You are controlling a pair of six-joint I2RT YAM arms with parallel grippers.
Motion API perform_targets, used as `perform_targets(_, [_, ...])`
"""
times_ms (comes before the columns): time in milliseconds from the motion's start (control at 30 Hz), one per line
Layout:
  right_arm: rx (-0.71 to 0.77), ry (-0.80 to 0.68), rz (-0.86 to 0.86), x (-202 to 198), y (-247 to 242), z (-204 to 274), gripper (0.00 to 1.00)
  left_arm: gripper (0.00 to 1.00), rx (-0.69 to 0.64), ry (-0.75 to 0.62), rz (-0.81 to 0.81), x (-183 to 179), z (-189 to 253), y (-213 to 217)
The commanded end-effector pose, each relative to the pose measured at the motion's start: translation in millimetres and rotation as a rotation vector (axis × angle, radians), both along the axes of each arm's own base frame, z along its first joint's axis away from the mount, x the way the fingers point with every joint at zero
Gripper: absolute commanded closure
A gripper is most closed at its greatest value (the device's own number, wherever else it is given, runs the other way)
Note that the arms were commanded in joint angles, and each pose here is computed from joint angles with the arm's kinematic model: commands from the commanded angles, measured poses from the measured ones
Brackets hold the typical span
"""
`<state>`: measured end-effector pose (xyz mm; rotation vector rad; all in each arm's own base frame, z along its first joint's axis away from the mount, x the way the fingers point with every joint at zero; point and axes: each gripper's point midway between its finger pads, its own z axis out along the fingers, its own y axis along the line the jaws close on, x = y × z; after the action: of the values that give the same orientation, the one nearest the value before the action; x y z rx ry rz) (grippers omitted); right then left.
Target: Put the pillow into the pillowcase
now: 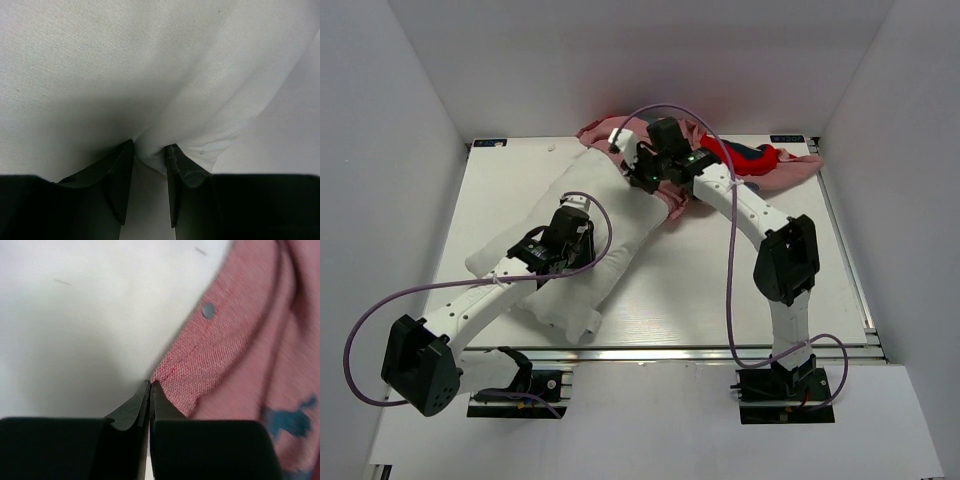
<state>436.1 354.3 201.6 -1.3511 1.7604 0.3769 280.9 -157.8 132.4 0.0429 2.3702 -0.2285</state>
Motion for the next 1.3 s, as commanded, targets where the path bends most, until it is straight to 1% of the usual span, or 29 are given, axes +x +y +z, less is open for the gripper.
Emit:
perform_targets(0, [0.135,0.104,0.195,-74,51,50,1.0,0.58,0.043,0.012,0.018,-1,-10,9])
perform_targets(67, [0.166,0.158,0.25,-101,68,59,1.0,0.59,0.031,-0.01,0.018,1,-4,7])
perform_targets(167, [0.218,0.234,0.302,-128,84,71,1.0,0.6,0.01,-0.047,0.022,3,6,7])
perform_targets(267, [0.273,0.283,0.333,-147,93,88,1.0,0.61,-0.019,-0.102,0.034,4,19,9])
perform_targets(333, [0.298,0.3,0.331,-151,93,94,1.0,0.61,-0.03,-0.136,0.04,5,27,11])
perform_targets(367, [0.305,0.299,0.322,-151,93,96,1.0,0.61,-0.034,-0.146,0.041,5,28,11])
perform_targets(433, [0.269,0.318,0.273,-142,84,72,1.0,0.61,-0.046,-0.176,0.048,5,36,13])
perform_targets(467, [0.24,0.311,0.218,-129,77,57,1.0,0.61,-0.049,-0.18,0.048,4,37,13])
perform_targets(500, [0.2,0.345,0.175,-120,70,31,1.0,0.6,-0.049,-0.181,0.051,5,38,14])
perform_targets(533, [0.183,0.359,0.11,-100,55,17,1.0,0.59,-0.046,-0.178,0.051,5,38,14])
perform_targets(567, [0.158,0.37,0.081,-89,45,2,1.0,0.53,-0.043,-0.177,0.049,5,39,14])
perform_targets(600, [0.136,0.374,0.057,-82,35,-8,0.87,0.5,-0.042,-0.179,0.043,5,42,14])
perform_targets(633, [0.132,0.367,0.022,-68,19,-11,0.77,0.47,-0.035,-0.182,0.024,5,44,13])
perform_targets(667, [0.144,0.367,0.043,-66,12,-6,0.58,0.45,-0.034,-0.187,0.009,4,47,12])
perform_targets(733, [0.176,0.385,0.039,-56,-11,5,0.45,0.41,-0.024,-0.218,-0.043,5,61,8])
perform_targets(767, [0.232,0.405,0.111,-64,-13,23,0.41,0.4,-0.039,-0.221,-0.081,3,66,2])
perform_targets(833, [0.291,0.394,0.129,-57,-37,48,0.39,0.38,-0.046,-0.253,-0.135,3,84,-5])
perform_targets(867, [0.341,0.379,0.171,-64,-43,71,0.38,0.37,-0.053,-0.264,-0.167,2,91,-12])
perform_targets(900, [0.363,0.356,0.173,-64,-51,85,0.35,0.37,-0.051,-0.273,-0.187,1,97,-16])
perform_targets(933, [0.386,0.332,0.147,-56,-66,96,0.34,0.37,-0.047,-0.299,-0.229,-2,109,-26])
perform_targets(967, [0.401,0.292,0.141,-60,-75,113,0.34,0.36,-0.03,-0.295,-0.251,-2,109,-32])
perform_targets(1000, [0.403,0.263,0.122,-59,-84,120,0.32,0.36,-0.002,-0.29,-0.259,-3,109,-35])
perform_targets(1033, [0.403,0.237,0.082,-55,-97,123,0.32,0.36,0.015,-0.303,-0.311,-9,115,-49])
perform_targets(1067, [0.397,0.206,0.049,-58,-109,122,0.3,0.36,0.058,-0.273,-0.339,-10,103,-59])
perform_targets(1100, [0.396,0.191,0.028,-59,-117,119,0.3,0.36,0.127,-0.259,-0.33,-11,93,-57])
perform_targets(1133, [0.392,0.179,-0.007,-57,-129,113,0.3,0.35,0.182,-0.242,-0.376,-20,83,-69])
perform_targets(1167, [0.385,0.168,-0.031,-65,-138,102,0.28,0.35,0.264,-0.19,-0.379,-19,61,-74])
perform_targets(1200, [0.38,0.162,-0.044,-68,-144,96,0.28,0.35,0.352,-0.164,-0.354,-24,49,-68])
perform_targets(1267, [0.369,0.139,-0.065,-77,-156,93,0.26,0.35,0.454,-0.14,-0.33,-25,29,-63])
